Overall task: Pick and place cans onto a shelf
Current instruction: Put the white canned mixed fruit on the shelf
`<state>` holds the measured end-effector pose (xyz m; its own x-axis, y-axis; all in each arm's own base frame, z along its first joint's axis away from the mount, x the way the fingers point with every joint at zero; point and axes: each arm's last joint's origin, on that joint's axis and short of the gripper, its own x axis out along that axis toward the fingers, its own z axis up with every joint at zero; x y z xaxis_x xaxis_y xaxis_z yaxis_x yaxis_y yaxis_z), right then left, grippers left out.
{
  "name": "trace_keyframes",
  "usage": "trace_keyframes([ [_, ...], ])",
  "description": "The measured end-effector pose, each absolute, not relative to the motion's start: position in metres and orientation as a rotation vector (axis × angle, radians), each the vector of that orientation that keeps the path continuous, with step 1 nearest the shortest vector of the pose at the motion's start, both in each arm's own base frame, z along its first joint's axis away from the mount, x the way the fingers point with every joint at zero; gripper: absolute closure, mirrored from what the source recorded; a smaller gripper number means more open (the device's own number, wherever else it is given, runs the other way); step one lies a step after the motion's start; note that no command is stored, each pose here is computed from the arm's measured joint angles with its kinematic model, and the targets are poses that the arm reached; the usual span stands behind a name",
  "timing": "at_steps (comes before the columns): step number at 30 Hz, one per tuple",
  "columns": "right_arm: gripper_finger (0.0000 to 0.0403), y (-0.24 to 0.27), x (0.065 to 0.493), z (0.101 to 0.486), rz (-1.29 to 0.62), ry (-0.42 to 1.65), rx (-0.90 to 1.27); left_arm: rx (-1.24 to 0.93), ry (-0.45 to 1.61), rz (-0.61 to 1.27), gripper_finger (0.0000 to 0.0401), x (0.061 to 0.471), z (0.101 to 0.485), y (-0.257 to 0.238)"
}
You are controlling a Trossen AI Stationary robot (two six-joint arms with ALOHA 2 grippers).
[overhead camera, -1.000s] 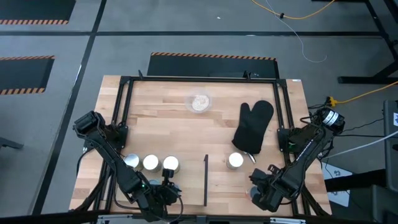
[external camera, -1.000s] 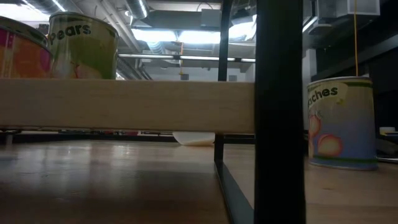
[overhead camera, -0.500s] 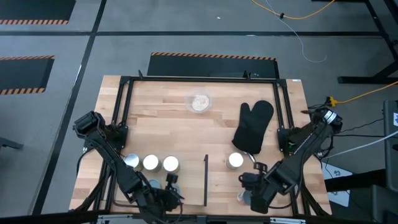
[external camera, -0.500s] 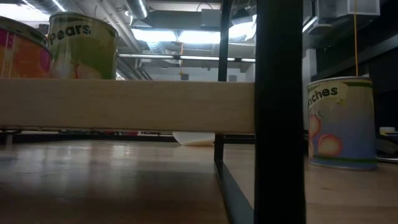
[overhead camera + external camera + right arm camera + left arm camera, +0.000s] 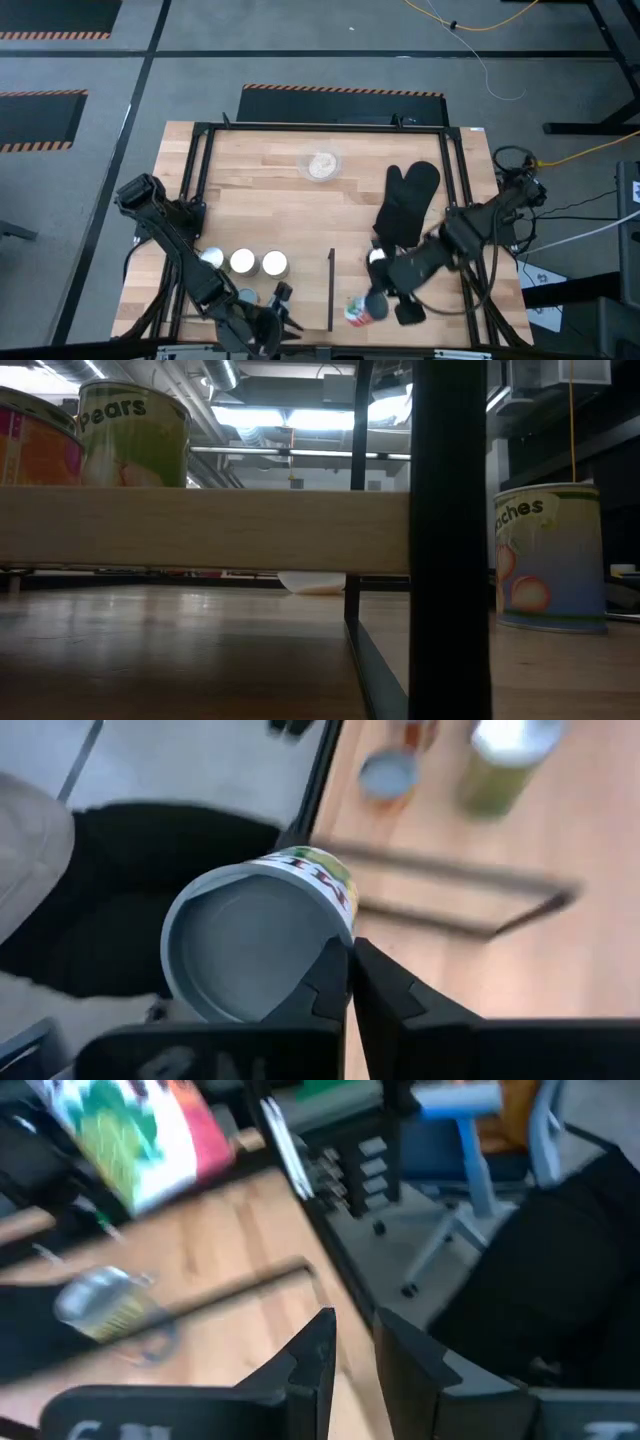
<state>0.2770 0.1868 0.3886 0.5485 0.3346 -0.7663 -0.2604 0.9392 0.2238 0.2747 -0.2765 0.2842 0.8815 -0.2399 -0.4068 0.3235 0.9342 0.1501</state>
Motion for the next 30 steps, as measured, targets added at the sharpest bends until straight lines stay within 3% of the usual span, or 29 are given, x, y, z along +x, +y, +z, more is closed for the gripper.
trace_keyframes([
  [6,0.0389,0.142,0.297,0.412,0.343,0.829,-0.032,0.252,0.29,-0.237,0.0336,0.274,0.324,-0.245],
  [16,0.0389,0.04,0.333,0.406,0.339,0.809,-0.135,0.229,0.152,-0.087,0.0336,0.282,0.385,-0.155],
  [22,0.0389,-0.019,0.352,0.387,0.313,0.839,-0.127,0.197,0.165,-0.111,0.0336,0.298,0.389,-0.105],
  [30,0.0389,-0.07,0.388,0.331,0.272,0.981,-0.089,0.201,0.392,-0.117,0.0336,0.303,0.367,-0.076],
])
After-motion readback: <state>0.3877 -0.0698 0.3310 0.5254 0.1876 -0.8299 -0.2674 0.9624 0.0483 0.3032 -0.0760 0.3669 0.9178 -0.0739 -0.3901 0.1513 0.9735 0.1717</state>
